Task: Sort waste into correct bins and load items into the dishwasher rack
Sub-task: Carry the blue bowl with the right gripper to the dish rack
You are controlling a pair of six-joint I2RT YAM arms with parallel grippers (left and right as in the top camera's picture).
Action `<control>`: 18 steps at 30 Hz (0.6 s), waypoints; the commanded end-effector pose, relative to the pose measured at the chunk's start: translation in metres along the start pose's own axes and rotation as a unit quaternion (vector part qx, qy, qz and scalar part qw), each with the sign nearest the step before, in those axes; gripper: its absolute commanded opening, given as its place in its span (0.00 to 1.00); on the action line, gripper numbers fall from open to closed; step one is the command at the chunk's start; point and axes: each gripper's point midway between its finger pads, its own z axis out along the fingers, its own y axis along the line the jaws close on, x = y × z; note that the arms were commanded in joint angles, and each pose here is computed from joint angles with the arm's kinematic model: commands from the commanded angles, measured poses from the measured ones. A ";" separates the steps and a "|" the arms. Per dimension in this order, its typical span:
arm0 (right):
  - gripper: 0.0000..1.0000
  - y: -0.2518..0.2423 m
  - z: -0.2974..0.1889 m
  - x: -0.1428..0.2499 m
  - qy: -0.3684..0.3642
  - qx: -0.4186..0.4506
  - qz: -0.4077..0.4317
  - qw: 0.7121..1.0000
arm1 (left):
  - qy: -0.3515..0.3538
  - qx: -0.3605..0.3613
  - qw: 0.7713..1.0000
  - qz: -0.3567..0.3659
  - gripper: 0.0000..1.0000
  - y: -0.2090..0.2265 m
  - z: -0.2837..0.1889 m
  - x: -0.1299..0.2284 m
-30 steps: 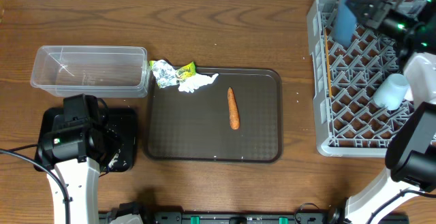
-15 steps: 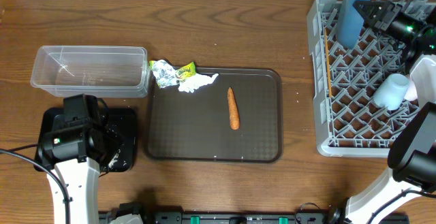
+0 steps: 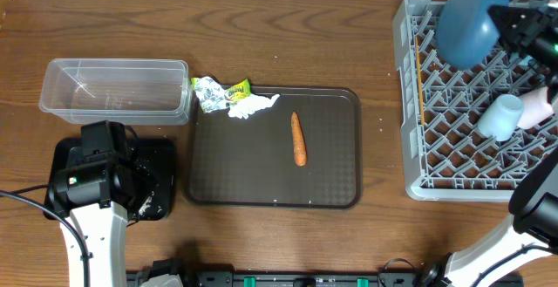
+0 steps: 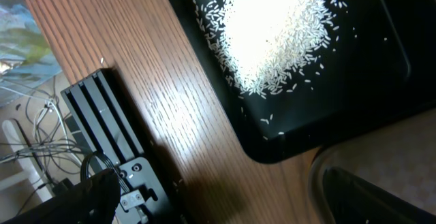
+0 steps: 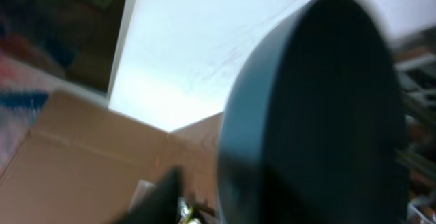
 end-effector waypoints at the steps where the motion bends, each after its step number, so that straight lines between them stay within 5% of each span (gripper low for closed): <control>1: 0.66 -0.011 -0.007 -0.004 -0.010 0.015 0.019 1.000 | -0.007 -0.002 1.000 -0.008 0.98 0.002 -0.003 -0.004; 4: 0.86 -0.018 -0.019 -0.008 -0.021 0.032 0.037 0.999 | -0.007 -0.002 1.000 -0.008 0.98 0.002 -0.003 -0.004; 8: 0.99 -0.020 -0.039 -0.014 -0.049 0.090 0.047 0.994 | -0.007 -0.002 1.000 -0.008 0.98 0.002 -0.003 -0.004; 18: 0.99 0.025 -0.116 -0.027 -0.148 0.327 -0.004 0.933 | -0.007 -0.002 1.000 -0.008 0.98 0.002 -0.003 -0.004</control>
